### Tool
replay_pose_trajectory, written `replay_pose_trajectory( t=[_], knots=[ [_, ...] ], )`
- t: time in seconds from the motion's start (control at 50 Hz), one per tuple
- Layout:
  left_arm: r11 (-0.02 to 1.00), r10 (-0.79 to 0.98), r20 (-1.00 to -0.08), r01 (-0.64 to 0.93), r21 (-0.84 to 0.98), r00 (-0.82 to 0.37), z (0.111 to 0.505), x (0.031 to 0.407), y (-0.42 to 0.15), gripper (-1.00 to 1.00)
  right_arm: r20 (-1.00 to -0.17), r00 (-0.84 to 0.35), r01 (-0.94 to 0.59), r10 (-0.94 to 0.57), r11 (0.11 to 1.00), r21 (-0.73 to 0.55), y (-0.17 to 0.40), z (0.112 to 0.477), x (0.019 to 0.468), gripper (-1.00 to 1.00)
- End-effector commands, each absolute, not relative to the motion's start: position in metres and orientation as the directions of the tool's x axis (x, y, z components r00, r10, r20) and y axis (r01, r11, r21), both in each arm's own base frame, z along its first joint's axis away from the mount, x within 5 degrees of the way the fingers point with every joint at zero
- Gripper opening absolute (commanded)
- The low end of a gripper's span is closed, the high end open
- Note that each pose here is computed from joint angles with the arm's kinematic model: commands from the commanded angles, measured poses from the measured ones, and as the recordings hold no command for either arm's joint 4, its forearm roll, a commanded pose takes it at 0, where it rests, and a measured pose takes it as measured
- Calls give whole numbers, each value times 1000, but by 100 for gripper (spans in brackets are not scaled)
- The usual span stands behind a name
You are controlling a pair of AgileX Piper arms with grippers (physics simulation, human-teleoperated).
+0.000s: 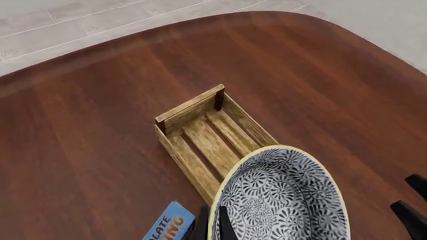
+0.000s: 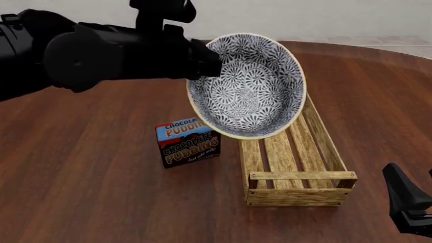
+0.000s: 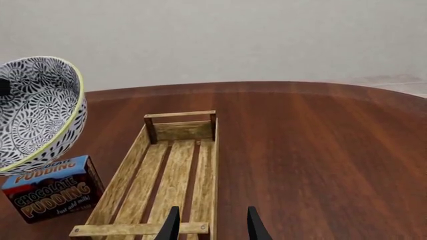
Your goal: Pick up the bowl on the left and put it in the tray.
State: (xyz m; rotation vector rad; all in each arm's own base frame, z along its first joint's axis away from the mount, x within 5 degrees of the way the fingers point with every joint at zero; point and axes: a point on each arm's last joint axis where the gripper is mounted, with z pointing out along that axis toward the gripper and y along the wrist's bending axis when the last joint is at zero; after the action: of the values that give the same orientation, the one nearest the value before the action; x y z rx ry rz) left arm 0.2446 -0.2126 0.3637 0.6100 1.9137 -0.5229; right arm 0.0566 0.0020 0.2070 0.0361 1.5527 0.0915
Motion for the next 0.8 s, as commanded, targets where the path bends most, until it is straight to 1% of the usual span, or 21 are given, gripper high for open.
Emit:
replay_pose_trajectory(
  t=[0.02,0.8],
  knots=[
    [760,166,-914,638,-120,-370,364,240,-224,-100,-996,18,-33,82,996,81,2,207,57,100],
    [723,101,-884,644,-250,-457,348,235,-262,-100,-997,15,-17,80,997,79,1,207,56,100]
  ],
)
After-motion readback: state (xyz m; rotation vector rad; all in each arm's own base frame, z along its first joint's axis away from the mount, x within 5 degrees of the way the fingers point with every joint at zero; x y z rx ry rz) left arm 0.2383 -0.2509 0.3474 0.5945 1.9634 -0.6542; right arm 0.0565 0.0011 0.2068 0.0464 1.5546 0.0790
